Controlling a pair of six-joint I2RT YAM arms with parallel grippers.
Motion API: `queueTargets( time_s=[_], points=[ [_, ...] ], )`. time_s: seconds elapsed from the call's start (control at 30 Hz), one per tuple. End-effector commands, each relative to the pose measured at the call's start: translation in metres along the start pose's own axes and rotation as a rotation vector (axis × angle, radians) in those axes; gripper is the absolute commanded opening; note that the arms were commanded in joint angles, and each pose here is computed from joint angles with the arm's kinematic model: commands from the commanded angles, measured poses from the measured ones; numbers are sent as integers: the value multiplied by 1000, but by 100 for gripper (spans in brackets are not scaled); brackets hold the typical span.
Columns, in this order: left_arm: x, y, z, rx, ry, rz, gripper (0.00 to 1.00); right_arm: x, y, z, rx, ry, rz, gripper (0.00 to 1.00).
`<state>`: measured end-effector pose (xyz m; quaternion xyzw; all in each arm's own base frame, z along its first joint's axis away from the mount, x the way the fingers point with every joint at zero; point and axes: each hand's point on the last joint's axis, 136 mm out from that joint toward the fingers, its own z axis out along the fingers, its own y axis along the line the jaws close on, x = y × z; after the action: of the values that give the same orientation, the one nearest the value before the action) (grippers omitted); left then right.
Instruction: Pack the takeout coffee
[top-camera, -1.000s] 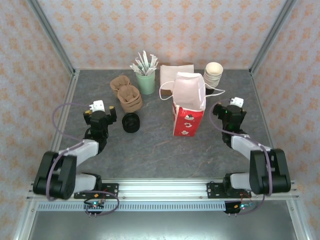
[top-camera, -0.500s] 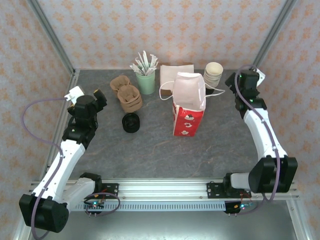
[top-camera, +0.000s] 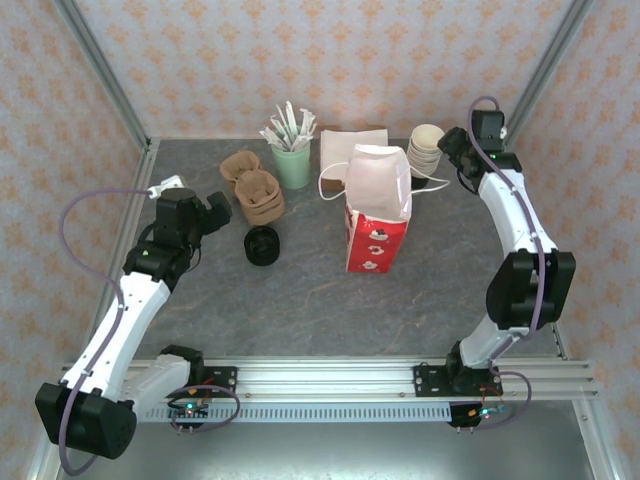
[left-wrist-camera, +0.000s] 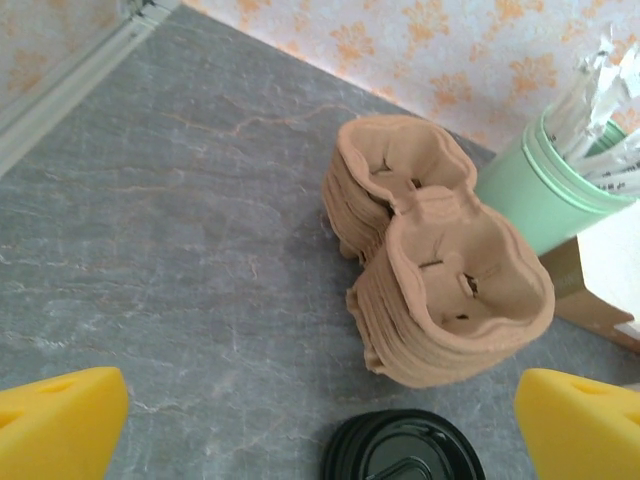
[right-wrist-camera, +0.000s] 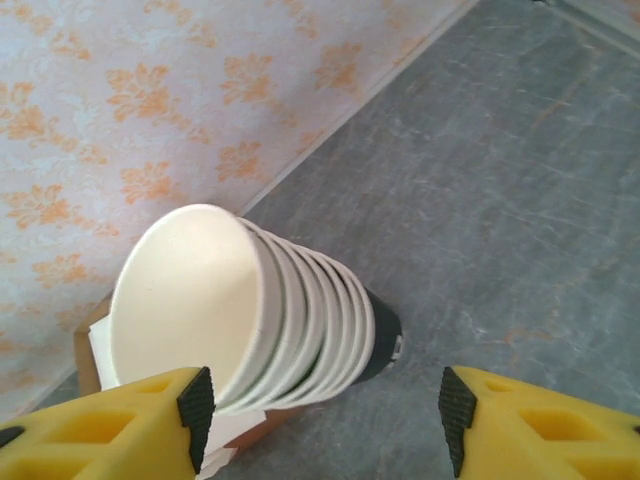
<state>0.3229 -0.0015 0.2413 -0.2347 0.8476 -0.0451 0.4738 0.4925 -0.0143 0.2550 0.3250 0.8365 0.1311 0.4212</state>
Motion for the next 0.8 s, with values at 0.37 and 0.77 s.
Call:
queueTargets(
  time_s=[0.37,0.77],
  points=[
    [3,-21,-5,73,51,21,100,-8,36,37,-122,43,24,55],
    [5,-20,-7,66,57,26,100,-11,43,53,-133,47,16,41]
  ],
)
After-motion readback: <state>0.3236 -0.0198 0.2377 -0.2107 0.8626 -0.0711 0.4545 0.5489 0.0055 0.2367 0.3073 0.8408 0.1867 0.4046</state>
